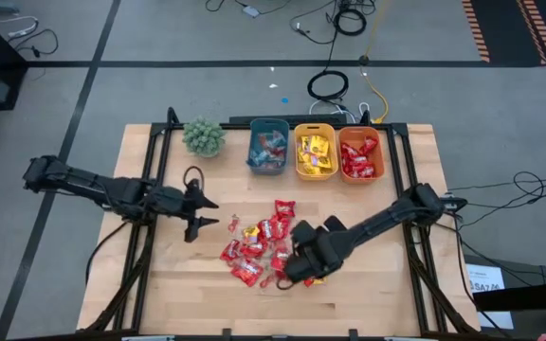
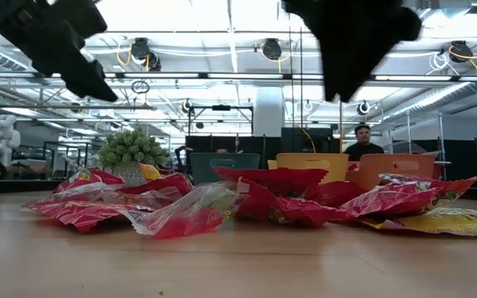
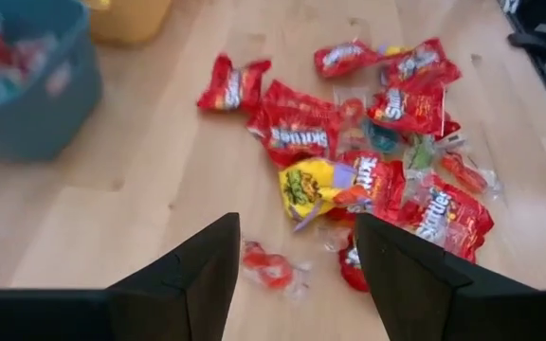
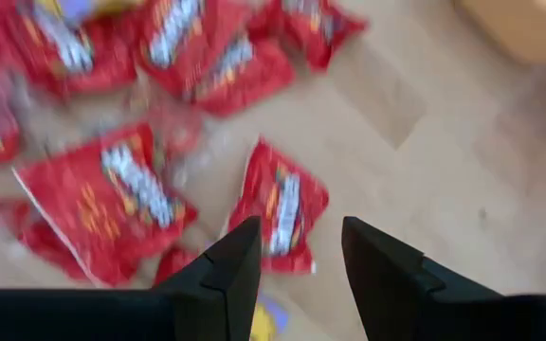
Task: Sort candy
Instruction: Put the orange gummy into the blue bin, then put the red candy into the orange bin
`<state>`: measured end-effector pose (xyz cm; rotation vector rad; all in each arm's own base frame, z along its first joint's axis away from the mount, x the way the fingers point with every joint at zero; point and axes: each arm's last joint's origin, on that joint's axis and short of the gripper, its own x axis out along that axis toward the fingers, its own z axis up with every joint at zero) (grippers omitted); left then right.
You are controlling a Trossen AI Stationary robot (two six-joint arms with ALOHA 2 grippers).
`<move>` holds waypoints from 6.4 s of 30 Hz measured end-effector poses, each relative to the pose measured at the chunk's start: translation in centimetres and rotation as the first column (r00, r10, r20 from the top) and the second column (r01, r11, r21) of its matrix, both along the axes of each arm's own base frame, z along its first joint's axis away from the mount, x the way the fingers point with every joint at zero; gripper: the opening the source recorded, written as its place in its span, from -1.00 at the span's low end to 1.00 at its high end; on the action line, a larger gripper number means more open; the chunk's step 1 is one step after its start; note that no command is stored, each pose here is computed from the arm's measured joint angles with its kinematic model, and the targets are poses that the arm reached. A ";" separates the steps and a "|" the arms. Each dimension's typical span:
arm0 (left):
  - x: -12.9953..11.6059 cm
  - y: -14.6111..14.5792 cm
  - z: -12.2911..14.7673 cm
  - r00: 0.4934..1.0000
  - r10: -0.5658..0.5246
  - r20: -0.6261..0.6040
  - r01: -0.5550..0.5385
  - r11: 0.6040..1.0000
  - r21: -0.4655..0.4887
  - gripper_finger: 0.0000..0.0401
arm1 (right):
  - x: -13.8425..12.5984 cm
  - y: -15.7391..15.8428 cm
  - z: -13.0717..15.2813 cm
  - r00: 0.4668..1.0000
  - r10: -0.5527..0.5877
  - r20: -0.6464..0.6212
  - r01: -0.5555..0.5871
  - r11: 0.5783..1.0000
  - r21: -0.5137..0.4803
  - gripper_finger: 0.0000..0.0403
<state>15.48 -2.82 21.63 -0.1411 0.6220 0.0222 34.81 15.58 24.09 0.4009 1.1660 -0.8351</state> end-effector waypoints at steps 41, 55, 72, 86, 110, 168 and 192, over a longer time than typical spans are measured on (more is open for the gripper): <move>12.7 0.0 -3.1 0.821 0.349 -0.451 -0.374 0.927 0.036 -0.98 | -18.9 14.5 -6.4 0.937 -0.120 0.328 0.077 0.987 0.141 -0.31; 15.9 13.5 5.5 0.848 0.501 -0.173 -0.453 0.855 0.254 -0.99 | -16.4 13.1 -6.2 0.897 -0.157 0.414 0.128 0.987 0.098 -0.31; 14.8 21.3 3.4 0.846 0.504 -0.175 -0.467 0.858 0.216 -0.35 | -14.0 11.3 -5.9 0.890 -0.260 0.373 0.227 0.965 0.132 -0.31; 14.3 18.5 6.3 0.881 0.458 -0.115 -0.430 0.878 0.210 -0.34 | -14.7 10.0 -3.3 0.891 -0.235 0.388 0.208 0.972 0.111 -0.31; 2.6 3.2 3.2 0.906 0.397 -0.145 -0.418 0.894 -0.163 -0.34 | -6.5 4.2 0.1 0.889 0.294 0.350 -0.325 0.945 0.032 -0.31; 1.5 3.2 -1.8 0.986 -0.032 -0.166 0.039 0.999 0.034 -0.34 | -3.9 -13.5 -0.5 0.921 -0.389 -0.010 0.387 0.913 0.132 -0.95; 1.1 5.3 -1.9 0.977 0.107 -0.187 -0.108 0.994 0.008 -0.34 | -11.9 -33.0 3.5 0.849 -0.526 -0.050 0.519 0.848 -0.108 -0.37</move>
